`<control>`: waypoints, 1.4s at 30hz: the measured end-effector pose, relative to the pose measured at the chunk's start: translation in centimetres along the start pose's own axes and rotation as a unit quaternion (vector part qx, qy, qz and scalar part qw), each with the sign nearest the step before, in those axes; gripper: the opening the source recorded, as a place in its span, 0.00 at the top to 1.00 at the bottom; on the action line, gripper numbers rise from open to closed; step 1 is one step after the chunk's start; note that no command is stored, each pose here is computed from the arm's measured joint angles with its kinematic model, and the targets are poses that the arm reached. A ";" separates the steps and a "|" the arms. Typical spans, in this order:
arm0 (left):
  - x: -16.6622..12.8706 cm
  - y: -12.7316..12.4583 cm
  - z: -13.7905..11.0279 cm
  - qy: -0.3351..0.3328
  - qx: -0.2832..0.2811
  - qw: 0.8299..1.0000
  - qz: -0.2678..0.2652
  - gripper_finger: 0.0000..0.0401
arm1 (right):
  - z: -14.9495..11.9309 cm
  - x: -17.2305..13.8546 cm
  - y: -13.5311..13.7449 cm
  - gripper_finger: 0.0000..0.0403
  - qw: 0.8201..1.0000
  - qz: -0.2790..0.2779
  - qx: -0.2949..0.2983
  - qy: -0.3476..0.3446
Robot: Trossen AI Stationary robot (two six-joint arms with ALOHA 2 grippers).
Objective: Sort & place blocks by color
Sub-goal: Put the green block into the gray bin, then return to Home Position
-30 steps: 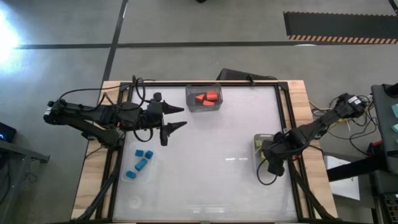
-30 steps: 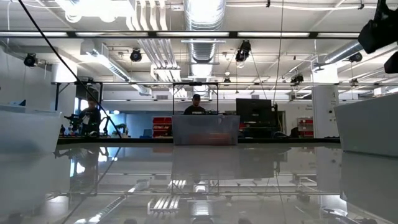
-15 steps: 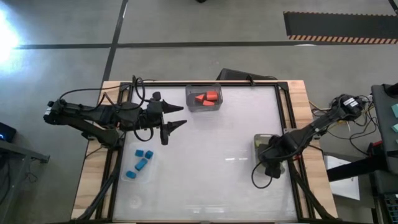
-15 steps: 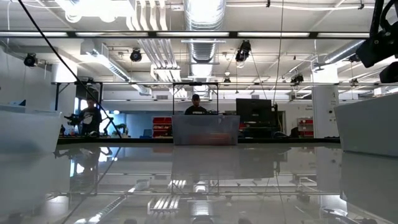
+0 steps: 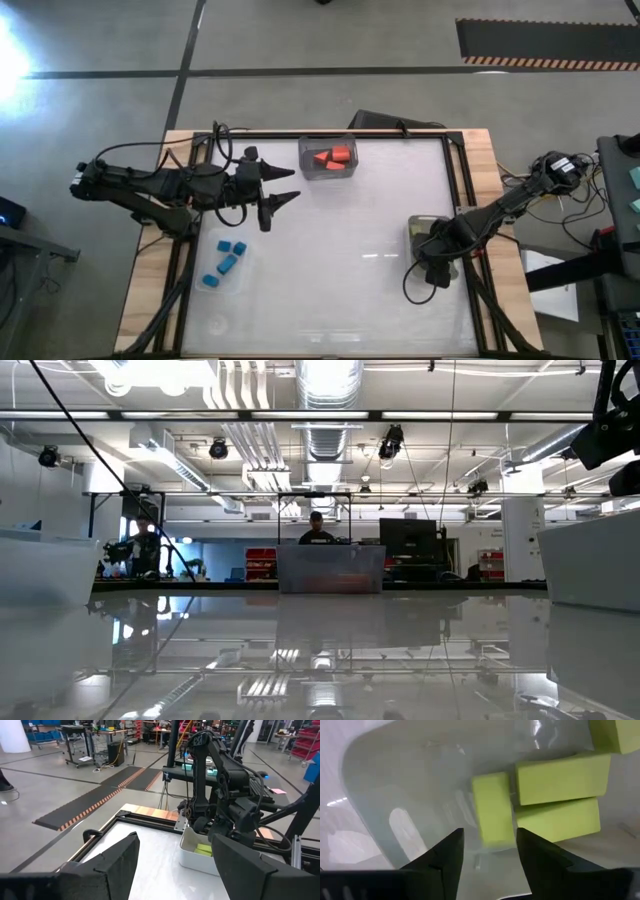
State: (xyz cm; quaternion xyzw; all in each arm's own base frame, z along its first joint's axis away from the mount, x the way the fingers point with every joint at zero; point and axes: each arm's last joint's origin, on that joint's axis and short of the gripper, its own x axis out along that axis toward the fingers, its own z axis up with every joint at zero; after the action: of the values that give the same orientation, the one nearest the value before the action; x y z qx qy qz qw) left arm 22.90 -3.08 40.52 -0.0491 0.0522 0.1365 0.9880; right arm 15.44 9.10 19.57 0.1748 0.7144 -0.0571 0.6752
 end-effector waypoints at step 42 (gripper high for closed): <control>-8.4 4.4 -5.5 0.058 -0.019 0.994 -0.089 0.85 | 8.3 -14.9 -2.1 0.64 0.790 0.005 -0.042 -0.612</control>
State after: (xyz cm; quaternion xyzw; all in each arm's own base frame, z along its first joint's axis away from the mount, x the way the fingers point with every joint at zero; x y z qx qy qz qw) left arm 13.13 -1.75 35.74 -0.0802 0.1017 0.0460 0.9905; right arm 23.02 1.96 33.20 0.0778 0.1530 -0.1186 0.9780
